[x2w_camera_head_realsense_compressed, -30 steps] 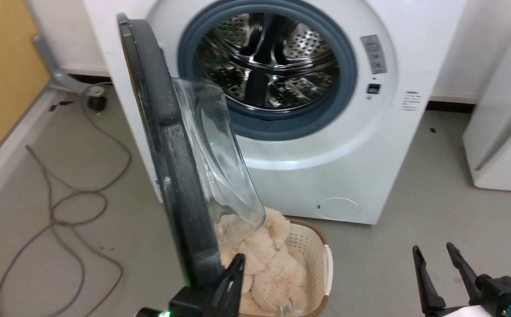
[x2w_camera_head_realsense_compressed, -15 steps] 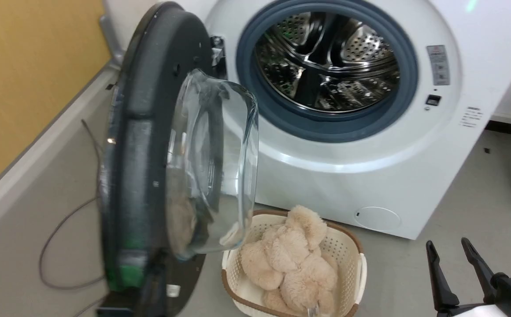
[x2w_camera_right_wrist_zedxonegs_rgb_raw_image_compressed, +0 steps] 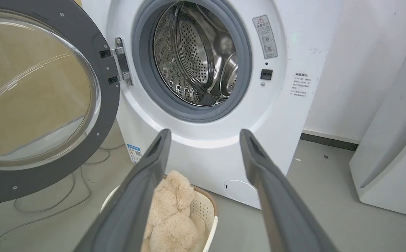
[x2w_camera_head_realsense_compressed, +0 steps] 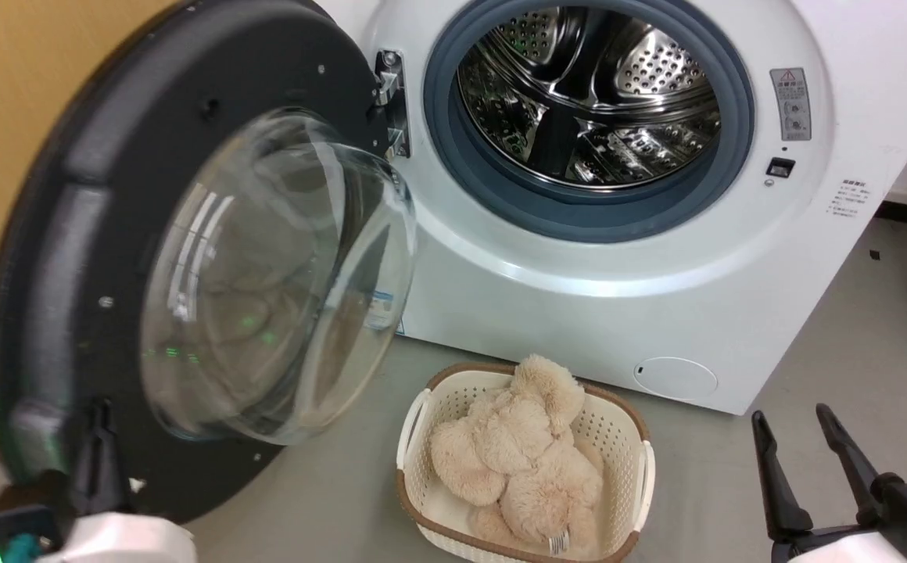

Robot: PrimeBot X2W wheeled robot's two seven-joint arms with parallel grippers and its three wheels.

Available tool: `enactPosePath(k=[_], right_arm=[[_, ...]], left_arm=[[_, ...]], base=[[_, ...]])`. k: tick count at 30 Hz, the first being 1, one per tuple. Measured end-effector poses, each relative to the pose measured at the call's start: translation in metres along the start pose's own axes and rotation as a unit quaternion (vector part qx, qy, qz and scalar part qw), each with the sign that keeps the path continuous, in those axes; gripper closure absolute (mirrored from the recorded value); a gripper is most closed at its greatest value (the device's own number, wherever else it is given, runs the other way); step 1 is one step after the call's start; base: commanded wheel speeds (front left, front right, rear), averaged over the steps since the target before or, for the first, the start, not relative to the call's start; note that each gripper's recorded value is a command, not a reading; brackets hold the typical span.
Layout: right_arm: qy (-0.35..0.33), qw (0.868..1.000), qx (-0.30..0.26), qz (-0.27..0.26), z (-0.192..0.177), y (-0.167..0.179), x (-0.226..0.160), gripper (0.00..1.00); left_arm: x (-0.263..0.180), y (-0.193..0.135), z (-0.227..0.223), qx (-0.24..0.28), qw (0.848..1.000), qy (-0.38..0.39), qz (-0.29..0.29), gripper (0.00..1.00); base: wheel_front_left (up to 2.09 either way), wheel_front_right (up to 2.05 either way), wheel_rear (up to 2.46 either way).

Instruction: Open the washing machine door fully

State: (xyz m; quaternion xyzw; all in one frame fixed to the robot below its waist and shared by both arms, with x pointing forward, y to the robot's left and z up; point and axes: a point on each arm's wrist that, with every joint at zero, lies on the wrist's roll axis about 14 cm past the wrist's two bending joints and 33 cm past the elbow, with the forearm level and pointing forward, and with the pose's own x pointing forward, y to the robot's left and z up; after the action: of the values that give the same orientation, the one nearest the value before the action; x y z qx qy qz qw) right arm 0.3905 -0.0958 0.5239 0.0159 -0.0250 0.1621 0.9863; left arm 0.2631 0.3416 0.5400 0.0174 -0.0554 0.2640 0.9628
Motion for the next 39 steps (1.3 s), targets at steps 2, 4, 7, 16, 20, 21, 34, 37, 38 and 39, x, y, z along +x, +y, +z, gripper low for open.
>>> enactPosePath(k=[2, 4, 7, 16, 20, 21, 34, 37, 38, 39], right_arm=[[0.000, 1.000, 0.000, -0.001, 0.000, -0.001, 0.000, 0.00], [0.001, 1.000, 0.000, -0.002, 0.000, -0.001, 0.000, 0.00], [0.004, 1.000, 0.000, -0.007, -0.001, -0.005, -0.001, 0.00], [0.016, 1.000, 0.003, -0.018, -0.008, -0.013, -0.002, 0.00], [0.016, 1.000, 0.003, -0.021, -0.008, -0.014, -0.005, 0.00], [0.016, 1.000, 0.003, -0.022, -0.008, -0.014, -0.005, 0.00], [0.010, 1.000, 0.001, -0.022, -0.002, -0.013, -0.011, 0.00], [0.008, 1.000, 0.002, -0.023, -0.001, -0.013, -0.012, 0.00], [0.007, 1.000, 0.001, -0.023, 0.000, -0.012, -0.013, 0.00], [0.006, 1.000, 0.001, -0.023, 0.001, -0.012, -0.014, 0.00]], left_arm=[[0.009, 0.008, -0.002, -0.005, 1.000, -0.001, 0.006, 1.00], [0.013, 0.012, -0.004, -0.005, 1.000, 0.000, 0.010, 1.00], [0.024, 0.024, -0.007, -0.002, 1.000, 0.004, 0.019, 1.00], [0.054, 0.055, -0.010, 0.000, 0.998, 0.008, 0.059, 1.00], [0.056, 0.060, -0.012, 0.001, 0.998, 0.008, 0.066, 1.00], [0.055, 0.060, -0.012, -0.003, 0.998, 0.007, 0.069, 1.00], [0.005, 0.025, -0.031, -0.015, 0.999, 0.022, 0.042, 0.00], [-0.006, 0.003, -0.038, -0.014, 0.999, 0.033, 0.005, 0.00], [-0.010, -0.006, -0.039, -0.018, 0.999, 0.036, -0.007, 0.00], [-0.014, -0.016, -0.041, -0.021, 0.999, 0.039, -0.019, 0.00]], base=[[0.00, 0.00, 0.00], [0.00, 0.00, 0.00], [0.00, 0.00, 0.00], [0.00, 0.00, 0.00], [0.00, 0.00, 0.00], [0.00, 0.00, 0.00], [0.00, 0.00, 0.00], [0.00, 0.00, 0.00], [0.00, 0.00, 0.00], [0.00, 0.00, 0.00]])
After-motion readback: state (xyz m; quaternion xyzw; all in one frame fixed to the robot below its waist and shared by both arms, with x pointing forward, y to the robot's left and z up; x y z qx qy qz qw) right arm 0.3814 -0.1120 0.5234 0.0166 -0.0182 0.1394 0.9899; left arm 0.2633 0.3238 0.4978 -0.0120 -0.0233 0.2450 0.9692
